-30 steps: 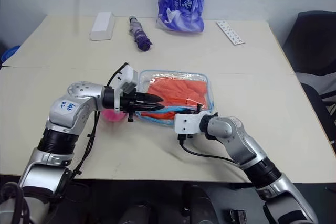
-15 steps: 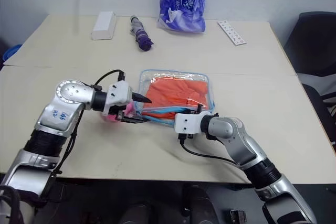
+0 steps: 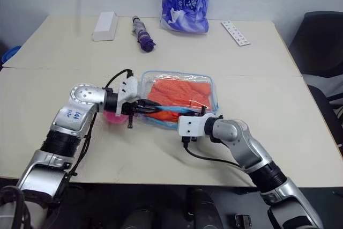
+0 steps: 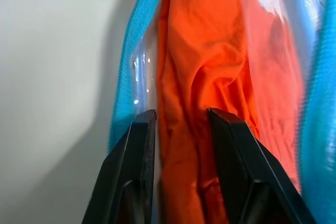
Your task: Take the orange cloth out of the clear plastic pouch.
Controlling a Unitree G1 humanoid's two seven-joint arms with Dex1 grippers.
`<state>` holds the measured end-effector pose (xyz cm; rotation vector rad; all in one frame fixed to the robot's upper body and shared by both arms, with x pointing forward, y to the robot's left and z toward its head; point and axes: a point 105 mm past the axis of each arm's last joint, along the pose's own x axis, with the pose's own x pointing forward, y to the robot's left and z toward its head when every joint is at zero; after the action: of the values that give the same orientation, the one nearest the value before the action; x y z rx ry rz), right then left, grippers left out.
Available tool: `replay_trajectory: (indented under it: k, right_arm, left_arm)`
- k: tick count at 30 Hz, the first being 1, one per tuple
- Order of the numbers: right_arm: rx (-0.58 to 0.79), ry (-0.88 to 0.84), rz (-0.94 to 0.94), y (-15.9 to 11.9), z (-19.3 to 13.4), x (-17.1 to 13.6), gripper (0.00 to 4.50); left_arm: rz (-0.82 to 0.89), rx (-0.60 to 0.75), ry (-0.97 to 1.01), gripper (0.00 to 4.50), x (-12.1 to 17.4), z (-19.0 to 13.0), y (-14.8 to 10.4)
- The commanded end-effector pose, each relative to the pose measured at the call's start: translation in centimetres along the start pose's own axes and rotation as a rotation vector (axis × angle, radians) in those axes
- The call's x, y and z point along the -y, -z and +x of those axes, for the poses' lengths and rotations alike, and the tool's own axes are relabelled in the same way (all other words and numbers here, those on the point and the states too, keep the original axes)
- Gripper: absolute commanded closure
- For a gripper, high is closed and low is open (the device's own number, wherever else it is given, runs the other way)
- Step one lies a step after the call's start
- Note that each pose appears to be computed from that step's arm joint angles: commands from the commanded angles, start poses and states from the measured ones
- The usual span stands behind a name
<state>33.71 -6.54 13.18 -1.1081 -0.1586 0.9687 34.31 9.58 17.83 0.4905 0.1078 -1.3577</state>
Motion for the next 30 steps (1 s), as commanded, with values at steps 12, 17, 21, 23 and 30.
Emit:
replay_trajectory:
  k: [12, 17, 21, 23, 30]
  right_arm:
    - [0.006, -0.093, -0.282, -0.1, 0.8, 0.6, 2.86]
    - [0.004, -0.113, -0.294, 0.2, 1.7, -0.1, 2.86]
    - [-0.034, -0.124, -0.275, 1.4, 2.8, -0.7, 3.05]
    - [-0.048, -0.137, -0.258, 2.0, 3.1, -1.1, 3.44]
    - [-0.039, -0.162, -0.277, 2.0, 2.9, -1.8, 4.48]
  left_arm:
    - [-0.008, 0.090, -0.073, 4.46, -1.2, 0.1, -2.6]
    - [-0.016, 0.112, -0.072, 4.46, -1.2, 0.2, -3.0]
    - [-0.016, 0.115, -0.064, 4.49, -0.9, 0.4, -3.0]
    - [-0.017, 0.114, -0.061, 4.50, -0.8, 0.4, -2.9]
    - [-0.042, 0.111, -0.081, 4.50, -0.9, 0.5, -2.4]
